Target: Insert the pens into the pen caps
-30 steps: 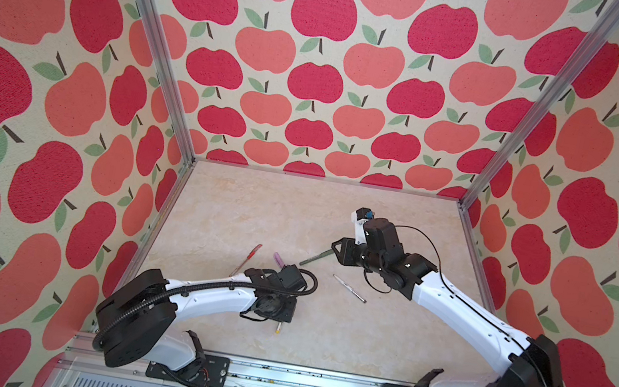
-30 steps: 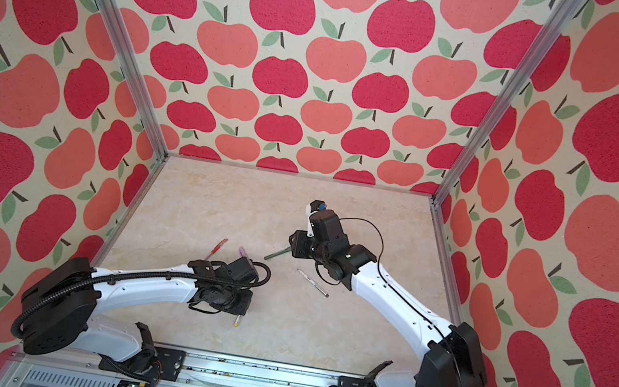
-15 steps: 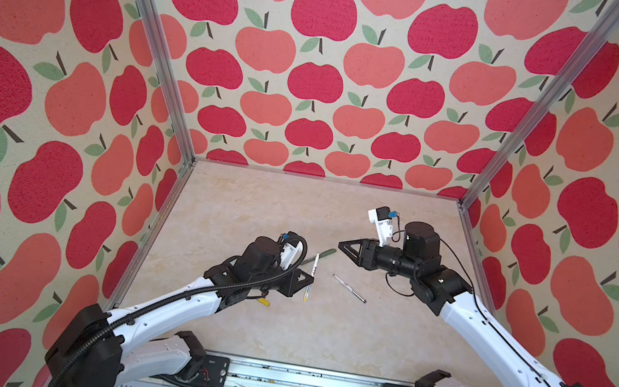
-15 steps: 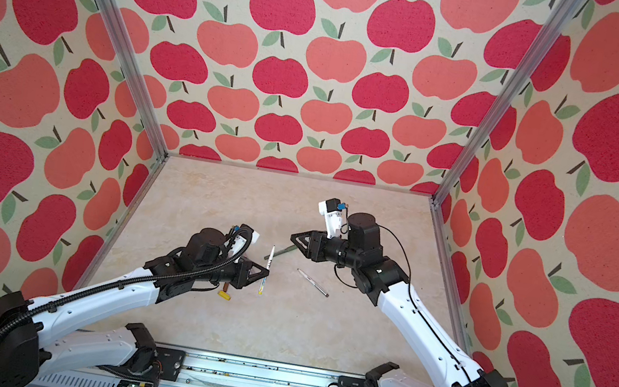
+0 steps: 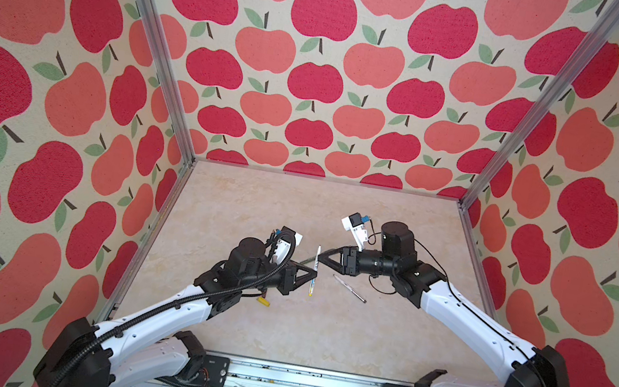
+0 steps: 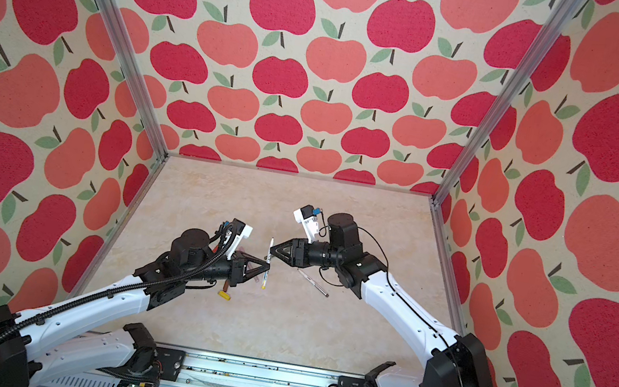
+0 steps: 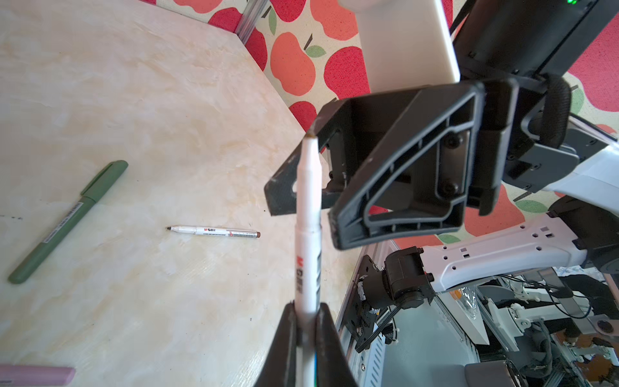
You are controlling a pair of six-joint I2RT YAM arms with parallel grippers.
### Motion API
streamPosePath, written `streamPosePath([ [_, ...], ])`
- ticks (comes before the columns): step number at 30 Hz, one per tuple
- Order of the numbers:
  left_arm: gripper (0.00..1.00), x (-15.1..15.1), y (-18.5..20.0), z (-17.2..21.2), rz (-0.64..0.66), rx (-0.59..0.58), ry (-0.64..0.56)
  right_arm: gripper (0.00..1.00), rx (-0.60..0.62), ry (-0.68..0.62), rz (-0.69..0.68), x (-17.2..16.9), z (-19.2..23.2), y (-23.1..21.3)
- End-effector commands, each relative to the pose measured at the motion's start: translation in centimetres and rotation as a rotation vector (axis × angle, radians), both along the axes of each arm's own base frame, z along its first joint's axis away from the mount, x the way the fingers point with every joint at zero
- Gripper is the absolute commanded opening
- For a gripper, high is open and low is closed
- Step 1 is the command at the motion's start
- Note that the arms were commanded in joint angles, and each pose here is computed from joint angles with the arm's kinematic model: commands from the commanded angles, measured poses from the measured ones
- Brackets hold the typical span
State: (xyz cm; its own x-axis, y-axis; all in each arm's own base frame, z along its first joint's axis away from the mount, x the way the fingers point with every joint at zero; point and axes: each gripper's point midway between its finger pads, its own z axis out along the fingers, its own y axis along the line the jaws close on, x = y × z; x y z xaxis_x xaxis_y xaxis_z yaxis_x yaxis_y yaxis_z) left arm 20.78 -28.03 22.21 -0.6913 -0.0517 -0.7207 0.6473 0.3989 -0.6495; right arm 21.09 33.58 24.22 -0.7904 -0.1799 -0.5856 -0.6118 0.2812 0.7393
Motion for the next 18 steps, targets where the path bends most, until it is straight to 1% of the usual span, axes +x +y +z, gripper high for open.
streamPosePath([
  [1,0.06,0.1,0.1,0.9,0.002,-0.035,-0.030,0.42,0.020,-0.028,0.058,-0.8,0.9,0.9],
  [4,0.06,0.2,0.1,0.9,0.002,-0.034,-0.029,0.42,0.022,-0.026,0.075,-1.3,0.8,1.4],
  [6,0.06,0.2,0.0,0.8,-0.001,-0.032,-0.028,0.39,0.025,-0.021,0.079,-1.4,0.7,1.8],
  [16,0.06,0.3,0.0,0.8,0.001,-0.038,-0.024,0.20,0.045,-0.021,0.072,-1.0,0.9,2.7],
  [18,0.06,0.3,0.0,0.7,0.001,-0.038,-0.024,0.17,0.047,-0.022,0.068,-0.9,1.0,2.8],
])
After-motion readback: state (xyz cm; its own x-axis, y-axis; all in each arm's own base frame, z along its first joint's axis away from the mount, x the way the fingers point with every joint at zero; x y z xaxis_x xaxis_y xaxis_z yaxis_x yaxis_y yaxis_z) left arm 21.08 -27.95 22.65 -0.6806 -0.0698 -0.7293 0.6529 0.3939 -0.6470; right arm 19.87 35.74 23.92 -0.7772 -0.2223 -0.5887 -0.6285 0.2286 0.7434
